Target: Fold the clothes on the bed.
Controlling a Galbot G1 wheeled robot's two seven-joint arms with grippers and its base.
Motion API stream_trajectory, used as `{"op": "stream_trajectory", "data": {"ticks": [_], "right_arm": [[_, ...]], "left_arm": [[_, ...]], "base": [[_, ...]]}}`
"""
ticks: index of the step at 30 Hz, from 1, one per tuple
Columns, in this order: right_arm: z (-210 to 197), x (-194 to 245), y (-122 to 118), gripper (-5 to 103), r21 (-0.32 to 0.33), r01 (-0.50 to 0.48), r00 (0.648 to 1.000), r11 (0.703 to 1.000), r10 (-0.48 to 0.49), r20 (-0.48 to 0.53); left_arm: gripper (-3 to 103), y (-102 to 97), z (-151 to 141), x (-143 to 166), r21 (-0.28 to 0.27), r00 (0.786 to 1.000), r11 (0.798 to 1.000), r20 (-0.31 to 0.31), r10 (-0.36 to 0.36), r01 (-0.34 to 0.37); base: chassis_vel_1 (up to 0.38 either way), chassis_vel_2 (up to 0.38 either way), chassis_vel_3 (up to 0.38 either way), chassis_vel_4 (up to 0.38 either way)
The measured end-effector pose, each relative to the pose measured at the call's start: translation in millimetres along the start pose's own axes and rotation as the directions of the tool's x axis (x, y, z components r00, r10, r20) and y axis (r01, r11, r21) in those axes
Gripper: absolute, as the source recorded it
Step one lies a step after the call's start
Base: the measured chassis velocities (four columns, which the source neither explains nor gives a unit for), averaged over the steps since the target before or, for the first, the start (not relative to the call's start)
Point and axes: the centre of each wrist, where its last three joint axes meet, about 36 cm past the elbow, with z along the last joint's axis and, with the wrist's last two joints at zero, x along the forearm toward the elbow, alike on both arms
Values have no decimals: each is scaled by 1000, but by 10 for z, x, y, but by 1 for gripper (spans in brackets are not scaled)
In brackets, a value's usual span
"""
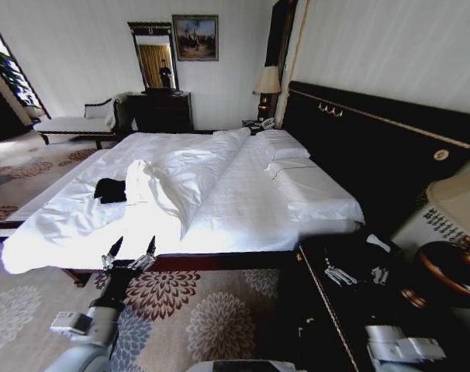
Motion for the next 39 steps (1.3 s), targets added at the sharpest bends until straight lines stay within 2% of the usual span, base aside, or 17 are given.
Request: {"op": "stream_trajectory", "data": {"ticks": [21, 34, 39], "right_arm": [[-1, 33, 66, 100, 2, 2, 1000, 1000, -2, 0], [11, 51, 86, 100, 6, 1, 1000, 1000, -1, -2], [19, 40, 92, 100, 2, -29, 1000, 1000, 29, 1]], "left_arm": [[100, -16, 54, 43, -10, 1000, 1000, 13, -23, 23], [100, -8, 67, 49, -15, 1000, 1000, 19, -23, 24], [100, -11, 90, 44, -12, 1000, 1000, 16, -23, 23]], "base": [[-243, 245, 244, -244], [-99, 103, 99, -92], [-39, 50, 53, -54]]}}
